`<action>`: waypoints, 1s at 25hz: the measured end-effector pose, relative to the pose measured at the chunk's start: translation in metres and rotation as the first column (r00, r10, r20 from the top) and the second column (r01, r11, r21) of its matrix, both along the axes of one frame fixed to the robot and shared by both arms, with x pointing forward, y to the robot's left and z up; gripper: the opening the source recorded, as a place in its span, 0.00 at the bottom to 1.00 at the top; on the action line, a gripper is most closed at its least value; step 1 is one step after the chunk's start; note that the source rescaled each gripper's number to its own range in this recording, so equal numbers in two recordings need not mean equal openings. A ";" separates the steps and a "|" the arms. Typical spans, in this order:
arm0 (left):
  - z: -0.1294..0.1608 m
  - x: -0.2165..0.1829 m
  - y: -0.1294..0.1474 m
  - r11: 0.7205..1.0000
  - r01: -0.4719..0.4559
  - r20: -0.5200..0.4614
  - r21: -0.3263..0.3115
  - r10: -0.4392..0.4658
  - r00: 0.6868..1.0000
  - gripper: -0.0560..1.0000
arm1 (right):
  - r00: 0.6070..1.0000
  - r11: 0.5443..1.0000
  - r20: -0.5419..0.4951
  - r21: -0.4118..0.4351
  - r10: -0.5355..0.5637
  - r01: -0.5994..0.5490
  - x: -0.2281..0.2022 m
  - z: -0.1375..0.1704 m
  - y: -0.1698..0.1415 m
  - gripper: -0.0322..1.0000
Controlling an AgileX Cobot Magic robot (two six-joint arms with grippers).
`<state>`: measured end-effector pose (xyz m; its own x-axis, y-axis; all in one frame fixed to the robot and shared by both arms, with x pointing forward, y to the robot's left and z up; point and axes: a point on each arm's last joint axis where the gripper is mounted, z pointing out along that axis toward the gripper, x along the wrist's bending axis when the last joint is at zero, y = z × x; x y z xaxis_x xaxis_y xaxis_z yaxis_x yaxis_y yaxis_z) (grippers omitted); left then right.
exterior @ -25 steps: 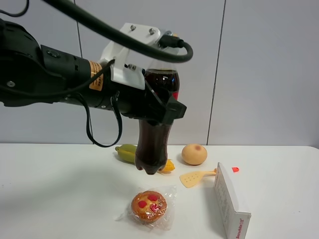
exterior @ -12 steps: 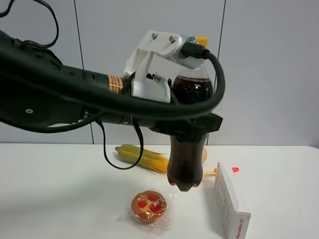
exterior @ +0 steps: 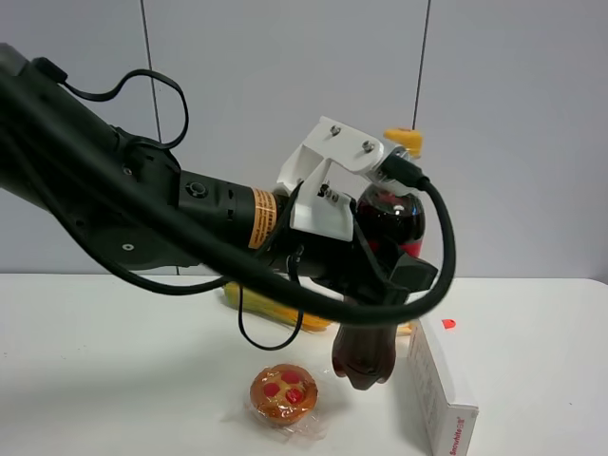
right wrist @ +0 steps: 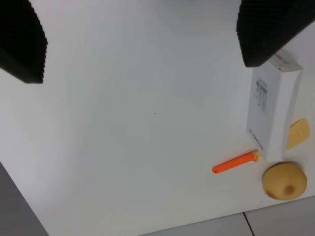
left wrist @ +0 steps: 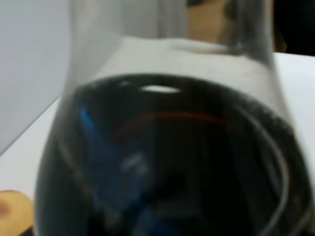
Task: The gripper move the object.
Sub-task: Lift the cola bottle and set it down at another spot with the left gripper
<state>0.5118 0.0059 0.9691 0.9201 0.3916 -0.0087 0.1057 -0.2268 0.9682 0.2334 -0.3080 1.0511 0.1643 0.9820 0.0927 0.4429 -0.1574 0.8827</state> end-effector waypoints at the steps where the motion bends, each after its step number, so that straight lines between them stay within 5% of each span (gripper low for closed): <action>1: -0.002 0.001 -0.001 1.000 0.004 0.000 -0.003 -0.004 1.000 0.05 | 1.000 1.000 0.000 0.000 0.000 0.000 0.000 0.000 0.000 1.00; 16: -0.026 0.021 -0.002 1.000 -0.007 -0.031 -0.002 0.007 0.999 0.05 | 1.000 1.000 0.000 0.000 0.000 0.000 0.000 0.000 0.000 1.00; 25: -0.021 0.023 -0.001 0.995 0.027 -0.011 -0.095 -0.029 1.000 0.05 | 1.000 1.000 0.000 0.000 0.000 0.000 0.000 0.000 0.000 1.00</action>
